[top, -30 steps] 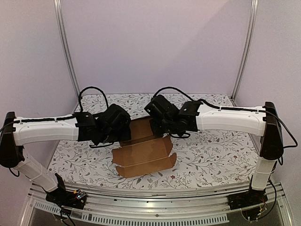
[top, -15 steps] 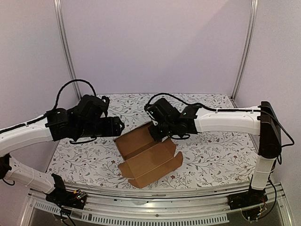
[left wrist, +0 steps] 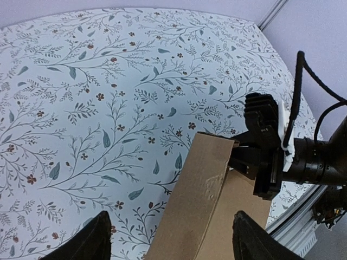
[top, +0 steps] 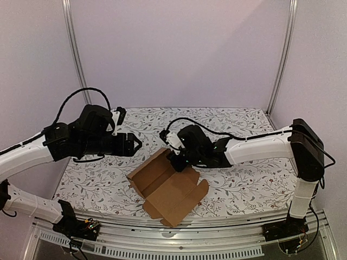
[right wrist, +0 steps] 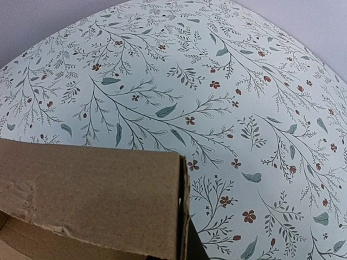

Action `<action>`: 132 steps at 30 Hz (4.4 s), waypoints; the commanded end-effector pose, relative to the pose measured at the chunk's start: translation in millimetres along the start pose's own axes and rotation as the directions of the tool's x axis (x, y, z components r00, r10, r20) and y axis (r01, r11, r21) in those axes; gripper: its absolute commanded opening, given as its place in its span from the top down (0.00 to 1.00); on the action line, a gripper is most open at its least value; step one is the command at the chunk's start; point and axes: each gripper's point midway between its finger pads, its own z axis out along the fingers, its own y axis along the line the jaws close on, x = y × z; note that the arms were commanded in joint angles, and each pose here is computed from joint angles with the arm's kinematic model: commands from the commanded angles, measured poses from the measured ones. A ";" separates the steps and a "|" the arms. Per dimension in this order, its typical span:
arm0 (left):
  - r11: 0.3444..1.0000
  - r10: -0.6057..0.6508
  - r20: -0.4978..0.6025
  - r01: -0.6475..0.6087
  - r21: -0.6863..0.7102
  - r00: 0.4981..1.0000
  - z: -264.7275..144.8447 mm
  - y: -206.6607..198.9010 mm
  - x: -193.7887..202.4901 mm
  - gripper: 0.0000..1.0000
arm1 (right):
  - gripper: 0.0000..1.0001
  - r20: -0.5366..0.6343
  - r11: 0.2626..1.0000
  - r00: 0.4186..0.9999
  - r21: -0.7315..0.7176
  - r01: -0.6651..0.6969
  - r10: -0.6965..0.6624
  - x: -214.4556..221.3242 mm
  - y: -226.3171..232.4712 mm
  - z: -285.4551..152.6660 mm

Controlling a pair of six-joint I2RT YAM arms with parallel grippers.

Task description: Fold the paper box

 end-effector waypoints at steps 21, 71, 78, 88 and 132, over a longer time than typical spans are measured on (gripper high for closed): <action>0.994 0.081 -0.102 -0.072 0.086 0.992 95.5 -30.1 23.8 0.69 | 1.00 0.454 0.998 0.891 -0.057 0.009 0.017 7.8 7.0 45.3; 0.997 0.048 -0.305 -0.029 0.065 0.951 162.4 -27.1 113.7 1.00 | 0.93 0.444 1.000 0.896 0.012 -0.010 0.004 54.4 1.1 65.3; 0.997 0.047 -0.304 -0.027 0.068 0.952 161.0 -28.8 113.6 1.00 | 1.00 0.454 1.000 0.891 0.013 -0.001 -0.005 49.6 7.1 65.4; 0.997 0.048 -0.314 -0.028 0.067 0.948 161.1 -28.9 118.4 1.00 | 0.84 0.490 0.999 0.872 0.038 -0.021 0.000 35.0 7.4 59.3; 0.998 0.034 -0.322 -0.013 0.067 0.946 165.9 -31.2 126.2 1.00 | 0.50 0.465 0.999 0.885 0.047 0.006 -0.027 41.1 -1.5 -10.0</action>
